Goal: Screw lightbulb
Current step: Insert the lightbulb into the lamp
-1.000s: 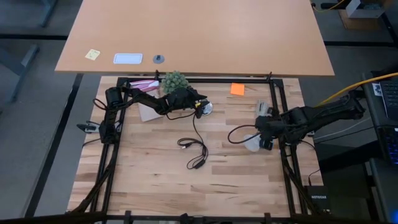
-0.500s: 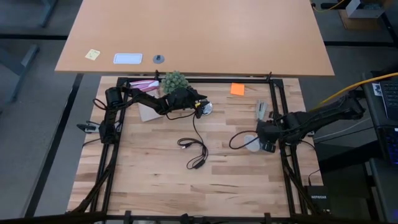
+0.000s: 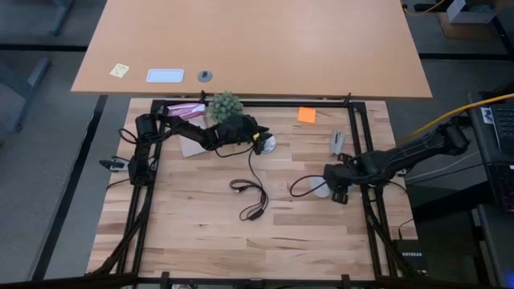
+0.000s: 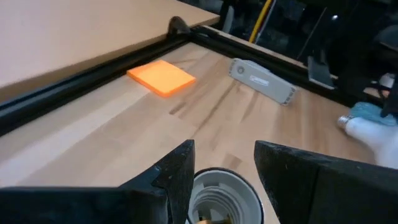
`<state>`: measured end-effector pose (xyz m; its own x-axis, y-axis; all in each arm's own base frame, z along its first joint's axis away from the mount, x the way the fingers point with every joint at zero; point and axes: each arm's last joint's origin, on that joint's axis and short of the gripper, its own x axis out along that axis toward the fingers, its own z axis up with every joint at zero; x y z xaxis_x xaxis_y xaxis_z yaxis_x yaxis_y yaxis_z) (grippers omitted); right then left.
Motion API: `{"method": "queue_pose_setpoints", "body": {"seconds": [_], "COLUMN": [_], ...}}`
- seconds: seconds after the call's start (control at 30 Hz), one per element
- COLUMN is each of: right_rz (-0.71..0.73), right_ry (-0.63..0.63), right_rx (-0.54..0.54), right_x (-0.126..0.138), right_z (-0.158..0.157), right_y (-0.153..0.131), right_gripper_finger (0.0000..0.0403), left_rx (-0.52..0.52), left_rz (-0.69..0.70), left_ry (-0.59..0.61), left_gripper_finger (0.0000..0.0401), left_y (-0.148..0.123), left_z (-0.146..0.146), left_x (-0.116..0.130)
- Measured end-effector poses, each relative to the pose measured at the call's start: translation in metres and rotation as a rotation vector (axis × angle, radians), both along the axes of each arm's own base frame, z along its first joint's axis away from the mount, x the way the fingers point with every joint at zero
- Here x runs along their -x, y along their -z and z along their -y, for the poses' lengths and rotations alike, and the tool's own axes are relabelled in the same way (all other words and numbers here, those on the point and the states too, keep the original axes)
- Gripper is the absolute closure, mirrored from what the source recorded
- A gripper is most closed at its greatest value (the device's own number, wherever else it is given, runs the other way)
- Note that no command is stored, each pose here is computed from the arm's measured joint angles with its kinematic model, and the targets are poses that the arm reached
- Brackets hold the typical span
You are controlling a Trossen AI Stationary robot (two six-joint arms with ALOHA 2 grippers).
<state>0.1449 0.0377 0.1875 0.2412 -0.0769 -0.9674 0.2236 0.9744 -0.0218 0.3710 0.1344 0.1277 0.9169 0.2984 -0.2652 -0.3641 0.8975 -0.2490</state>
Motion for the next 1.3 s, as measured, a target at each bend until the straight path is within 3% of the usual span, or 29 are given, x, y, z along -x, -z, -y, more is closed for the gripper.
{"method": "queue_pose_setpoints", "body": {"seconds": [0.37, 0.6, 0.77, 1.3], "right_rz": [0.108, 0.076, 0.128, 0.215], "right_ry": [0.004, 0.002, 0.012, 0.036], "right_rx": [-0.015, -0.014, 0.007, 0.045], "right_x": [-0.035, -0.049, -0.063, -0.071], "right_z": [-0.009, -0.014, -0.017, -0.017], "right_y": [0.015, 0.033, 0.042, 0.043], "right_gripper_finger": [0.0237, 0.0237, 0.0237, 0.0237], "left_rx": [-0.014, -0.102, -0.154, -0.188], "left_rz": [0.092, 0.151, 0.176, 0.192], "left_ry": [0.103, 0.134, 0.150, 0.155], "left_gripper_finger": [0.0244, 0.0244, 0.0244, 0.0244], "left_y": [-0.034, -0.063, -0.075, -0.085], "left_z": [0.022, 0.030, 0.035, 0.037], "left_x": [-0.003, 0.000, 0.002, 0.004]}}
